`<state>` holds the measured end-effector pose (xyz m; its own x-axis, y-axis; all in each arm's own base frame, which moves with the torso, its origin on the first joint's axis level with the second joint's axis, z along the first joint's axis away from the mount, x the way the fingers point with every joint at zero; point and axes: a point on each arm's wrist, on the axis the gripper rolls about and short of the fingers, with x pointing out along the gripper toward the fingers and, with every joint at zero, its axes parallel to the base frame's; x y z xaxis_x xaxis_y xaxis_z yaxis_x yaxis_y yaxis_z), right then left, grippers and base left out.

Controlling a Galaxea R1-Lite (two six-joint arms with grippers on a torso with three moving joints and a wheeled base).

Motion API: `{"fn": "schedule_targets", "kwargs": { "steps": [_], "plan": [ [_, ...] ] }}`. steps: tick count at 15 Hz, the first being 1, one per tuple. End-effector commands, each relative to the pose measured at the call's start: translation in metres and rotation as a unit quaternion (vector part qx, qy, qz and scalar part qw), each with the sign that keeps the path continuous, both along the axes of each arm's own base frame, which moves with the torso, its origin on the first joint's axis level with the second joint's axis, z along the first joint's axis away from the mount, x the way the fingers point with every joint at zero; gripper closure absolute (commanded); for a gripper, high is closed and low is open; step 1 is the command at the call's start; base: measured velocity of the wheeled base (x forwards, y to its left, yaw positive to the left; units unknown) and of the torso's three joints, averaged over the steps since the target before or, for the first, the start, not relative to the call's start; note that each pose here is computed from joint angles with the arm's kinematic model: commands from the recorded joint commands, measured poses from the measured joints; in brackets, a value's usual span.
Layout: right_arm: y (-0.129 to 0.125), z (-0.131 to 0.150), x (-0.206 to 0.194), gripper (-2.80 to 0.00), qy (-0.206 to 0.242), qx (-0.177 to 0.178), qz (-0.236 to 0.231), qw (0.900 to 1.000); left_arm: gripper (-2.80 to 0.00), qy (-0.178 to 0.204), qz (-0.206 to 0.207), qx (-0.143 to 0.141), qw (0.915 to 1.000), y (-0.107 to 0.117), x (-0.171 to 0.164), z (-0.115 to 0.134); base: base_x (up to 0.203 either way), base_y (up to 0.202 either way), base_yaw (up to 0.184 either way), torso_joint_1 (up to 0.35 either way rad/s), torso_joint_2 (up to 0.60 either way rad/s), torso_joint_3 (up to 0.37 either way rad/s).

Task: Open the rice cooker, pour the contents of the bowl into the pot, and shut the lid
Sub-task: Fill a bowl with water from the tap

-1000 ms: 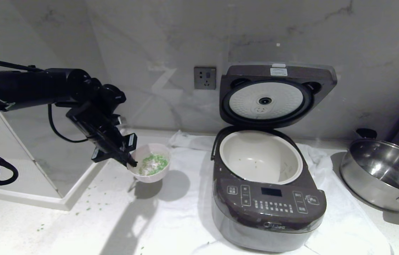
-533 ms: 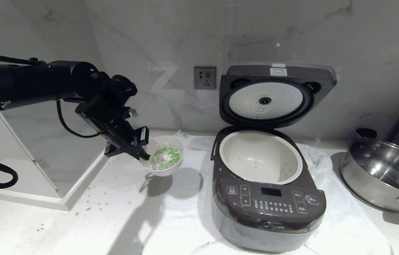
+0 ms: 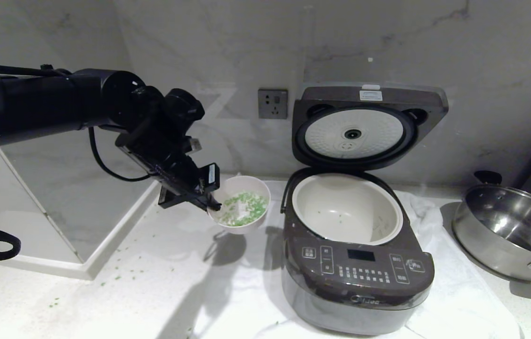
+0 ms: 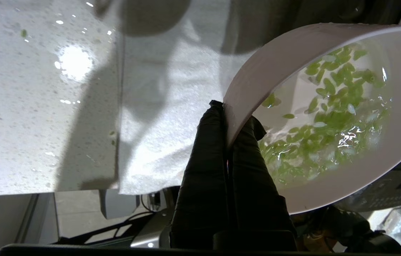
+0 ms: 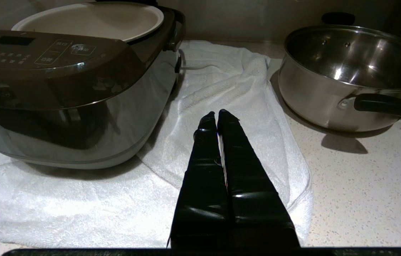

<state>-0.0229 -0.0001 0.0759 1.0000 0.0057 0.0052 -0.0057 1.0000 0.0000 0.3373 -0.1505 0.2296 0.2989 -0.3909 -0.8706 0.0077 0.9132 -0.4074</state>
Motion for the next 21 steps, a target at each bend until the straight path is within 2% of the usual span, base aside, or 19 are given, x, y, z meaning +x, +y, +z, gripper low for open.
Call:
{"fn": "schedule_targets", "kwargs": {
  "steps": [1, 5, 9, 14, 19, 21],
  "plan": [
    [0.000, 0.000, 0.000, 0.00, 0.001, 0.000, 0.000, 1.000, 0.00, 0.006, -0.009, -0.002, 0.9999, -0.011, -0.005, -0.001, 0.000, 0.000, 0.000, 0.000, 0.00, 0.000],
    [0.000, 0.000, 0.000, 0.00, 0.001, 0.000, 0.000, 1.000, 0.00, 0.003, -0.010, -0.008, 0.9999, -0.018, -0.006, 0.000, 0.000, 0.000, 0.000, 0.000, 0.00, 0.000],
    [0.000, 0.000, 0.000, 0.00, 0.001, 0.000, 0.000, 1.000, 0.00, -0.030, -0.012, -0.014, 0.9994, -0.025, 0.001, 0.000, 0.000, 0.000, 0.000, 0.000, 0.00, 0.000],
    [0.000, 0.000, 0.000, 0.00, 0.001, 0.000, 0.000, 1.000, 0.00, -0.024, -0.026, -0.010, 0.9993, -0.035, 0.000, -0.007, 0.000, 0.000, 0.000, 0.000, 0.00, 0.000],
    [0.000, 0.000, 0.000, 0.00, 0.001, 0.000, 0.000, 1.000, 0.00, -0.034, -0.030, -0.013, 0.9989, -0.034, -0.006, 0.002, 0.000, 0.000, 0.000, 0.000, 0.00, 0.000],
    [0.000, 0.000, 0.000, 0.00, 0.001, 0.000, 0.000, 1.000, 0.00, -0.025, -0.031, -0.008, 0.9992, -0.036, -0.006, -0.002, 0.000, 0.000, 0.000, 0.000, 0.00, 0.000]
  ]
}}
